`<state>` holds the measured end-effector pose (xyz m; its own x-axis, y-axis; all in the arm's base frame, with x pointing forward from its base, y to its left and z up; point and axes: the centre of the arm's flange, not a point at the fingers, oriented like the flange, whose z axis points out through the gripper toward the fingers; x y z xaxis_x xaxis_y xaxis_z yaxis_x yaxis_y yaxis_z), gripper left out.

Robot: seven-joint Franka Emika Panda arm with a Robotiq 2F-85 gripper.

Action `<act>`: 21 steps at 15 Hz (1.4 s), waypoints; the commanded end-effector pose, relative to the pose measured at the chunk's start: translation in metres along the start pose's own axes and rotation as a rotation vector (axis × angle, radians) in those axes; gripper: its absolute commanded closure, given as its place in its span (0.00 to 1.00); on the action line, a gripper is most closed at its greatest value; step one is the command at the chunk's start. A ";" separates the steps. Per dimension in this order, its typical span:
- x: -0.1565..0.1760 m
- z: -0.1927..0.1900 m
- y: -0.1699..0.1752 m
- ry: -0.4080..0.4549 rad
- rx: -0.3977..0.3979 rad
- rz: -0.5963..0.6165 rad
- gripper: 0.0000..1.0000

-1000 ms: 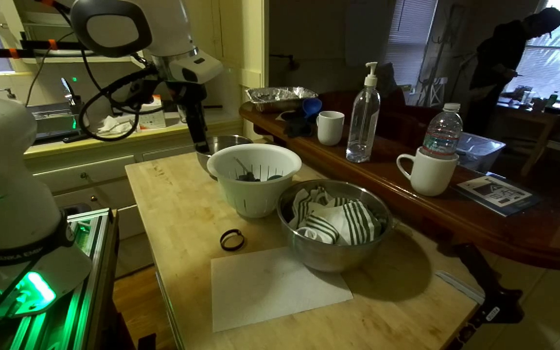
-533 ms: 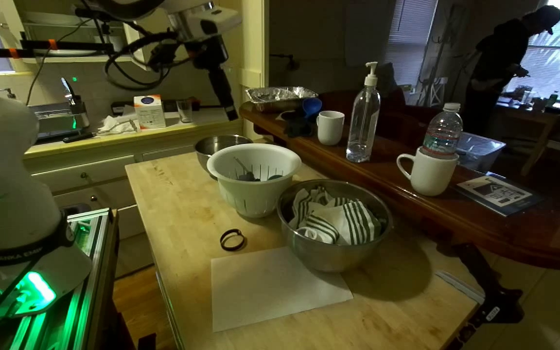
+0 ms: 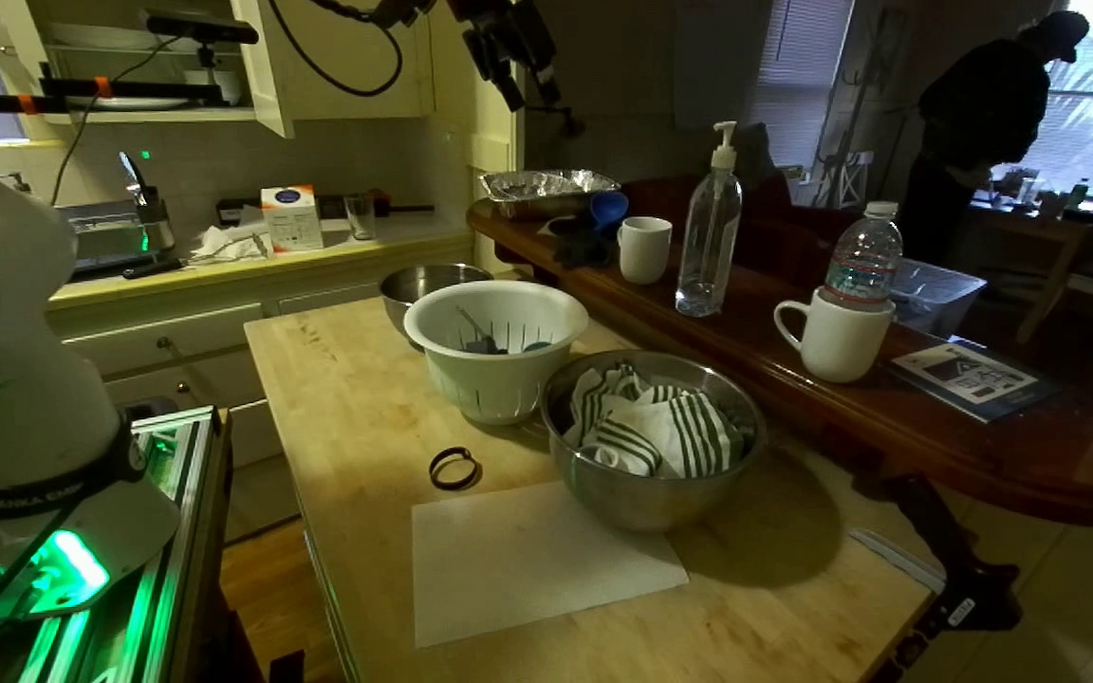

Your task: Pick up the pot holder and place it on the small silver bowl

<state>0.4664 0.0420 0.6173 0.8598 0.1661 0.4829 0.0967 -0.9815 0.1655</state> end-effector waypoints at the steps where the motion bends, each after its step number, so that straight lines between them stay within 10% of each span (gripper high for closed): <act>1: 0.041 -0.010 -0.039 0.004 -0.015 -0.173 0.00; 9: 0.032 -0.008 -0.040 0.024 -0.002 -0.156 0.00; 21: 0.218 0.053 -0.188 0.074 0.194 -0.780 0.00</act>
<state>0.6047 0.2138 0.6304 0.5550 0.7261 0.4059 0.6455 -0.6837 0.3404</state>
